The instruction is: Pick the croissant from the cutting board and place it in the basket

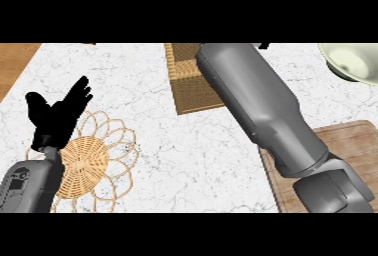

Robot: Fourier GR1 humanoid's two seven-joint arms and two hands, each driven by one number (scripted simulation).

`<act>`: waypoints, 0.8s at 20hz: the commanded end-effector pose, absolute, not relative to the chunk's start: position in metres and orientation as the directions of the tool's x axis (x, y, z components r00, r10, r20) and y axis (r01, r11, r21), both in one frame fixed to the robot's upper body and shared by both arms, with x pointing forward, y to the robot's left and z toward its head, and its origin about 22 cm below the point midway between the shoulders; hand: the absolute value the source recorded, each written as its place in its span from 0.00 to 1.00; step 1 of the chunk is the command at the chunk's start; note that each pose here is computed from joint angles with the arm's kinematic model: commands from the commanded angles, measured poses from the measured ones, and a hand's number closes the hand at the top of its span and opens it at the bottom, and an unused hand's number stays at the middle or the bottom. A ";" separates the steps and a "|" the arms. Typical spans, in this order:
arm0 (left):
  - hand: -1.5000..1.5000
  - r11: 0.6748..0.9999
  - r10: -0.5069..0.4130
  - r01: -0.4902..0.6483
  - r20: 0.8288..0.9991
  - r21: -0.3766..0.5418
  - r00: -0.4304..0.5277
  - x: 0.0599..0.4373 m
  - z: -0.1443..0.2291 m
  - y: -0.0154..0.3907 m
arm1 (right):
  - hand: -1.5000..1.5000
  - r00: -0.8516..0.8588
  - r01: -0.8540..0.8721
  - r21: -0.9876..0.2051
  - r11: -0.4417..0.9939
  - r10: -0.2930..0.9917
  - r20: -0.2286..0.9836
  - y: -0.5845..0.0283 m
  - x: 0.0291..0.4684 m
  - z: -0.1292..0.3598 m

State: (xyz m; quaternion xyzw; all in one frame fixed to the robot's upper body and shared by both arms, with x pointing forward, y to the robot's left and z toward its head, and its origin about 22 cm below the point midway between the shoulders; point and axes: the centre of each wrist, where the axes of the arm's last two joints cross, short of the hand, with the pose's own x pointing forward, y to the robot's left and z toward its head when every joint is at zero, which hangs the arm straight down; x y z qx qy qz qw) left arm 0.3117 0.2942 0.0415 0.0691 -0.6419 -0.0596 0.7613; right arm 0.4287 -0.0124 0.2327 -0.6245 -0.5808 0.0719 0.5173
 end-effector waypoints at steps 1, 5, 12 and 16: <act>0.50 0.984 -0.173 -0.007 0.970 0.177 0.169 0.303 0.035 0.298 | 1.00 0.380 0.707 -0.655 0.265 0.639 0.669 -0.016 0.429 0.209; 0.50 0.984 -0.160 -0.047 0.971 0.171 0.180 0.306 0.040 0.308 | 0.00 0.420 0.759 -0.614 0.218 0.556 0.717 -0.034 0.437 0.203; 0.50 0.983 -0.172 -0.028 0.968 0.179 0.181 0.305 0.042 0.318 | 0.00 0.416 0.733 -0.629 0.257 0.562 0.715 -0.052 0.441 0.173; 0.50 0.984 -0.168 -0.021 0.970 0.175 0.177 0.309 0.047 0.307 | 0.00 0.319 0.777 -0.560 0.287 0.587 0.744 -0.040 0.439 0.192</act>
